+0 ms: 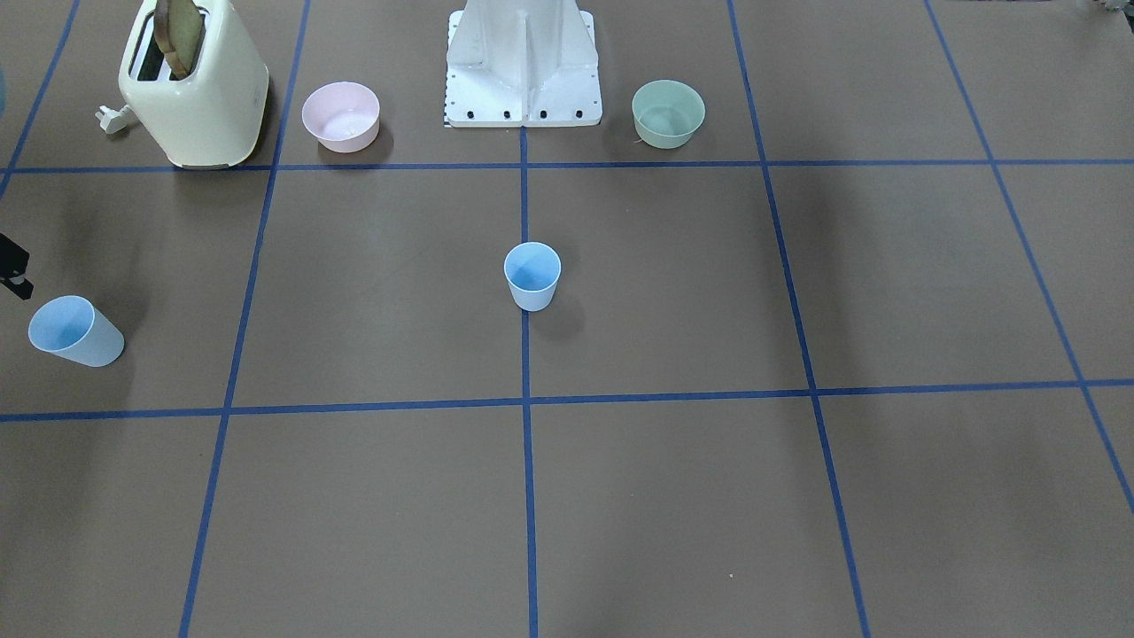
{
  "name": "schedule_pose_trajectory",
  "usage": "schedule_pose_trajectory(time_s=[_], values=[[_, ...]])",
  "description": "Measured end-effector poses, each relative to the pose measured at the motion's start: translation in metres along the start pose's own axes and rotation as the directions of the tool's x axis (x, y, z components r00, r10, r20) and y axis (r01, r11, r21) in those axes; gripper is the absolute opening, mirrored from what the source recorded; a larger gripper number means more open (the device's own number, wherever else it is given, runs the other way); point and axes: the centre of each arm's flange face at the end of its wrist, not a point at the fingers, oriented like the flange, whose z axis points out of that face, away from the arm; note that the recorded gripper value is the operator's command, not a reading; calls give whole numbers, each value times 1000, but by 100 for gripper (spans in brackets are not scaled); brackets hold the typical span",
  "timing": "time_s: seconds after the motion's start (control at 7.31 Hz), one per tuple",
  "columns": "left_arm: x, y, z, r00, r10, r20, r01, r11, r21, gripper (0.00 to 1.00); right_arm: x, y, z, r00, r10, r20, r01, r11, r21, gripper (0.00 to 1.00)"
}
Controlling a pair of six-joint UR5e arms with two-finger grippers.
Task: Stack blue cups with both arms
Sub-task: 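Lower the right gripper onto the other light-blue cup and grasp it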
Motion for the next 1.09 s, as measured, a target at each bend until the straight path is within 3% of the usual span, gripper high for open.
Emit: schedule_pose_trajectory(time_s=[0.41, 0.55, 0.68, 0.82, 1.09], values=[[-1, 4, 1, 1000, -2, 0, 2, 1000, -2, 99, -7, 1, 32, 999, -33, 6, 34, 999, -33, 81], [-2, 5, 2, 1000, -2, 0, 2, 1000, -2, 99, -1, 1, 45, 999, -49, 14, 49, 998, -25, 61], [-2, 5, 2, 1000, -2, 0, 2, 1000, -3, 99, 3, -3, 57, 998, -57, 21, 57, 998, -16, 10], [-2, 6, 2, 1000, -3, 0, 3, 1000, -3, 99, 6, -7, 63, 998, -57, 24, 57, 998, -12, 0], [-4, 10, 4, 1000, -3, 0, 3, 1000, -3, 99, 1, -10, 62, 997, -63, 37, 63, 998, -5, 0]])
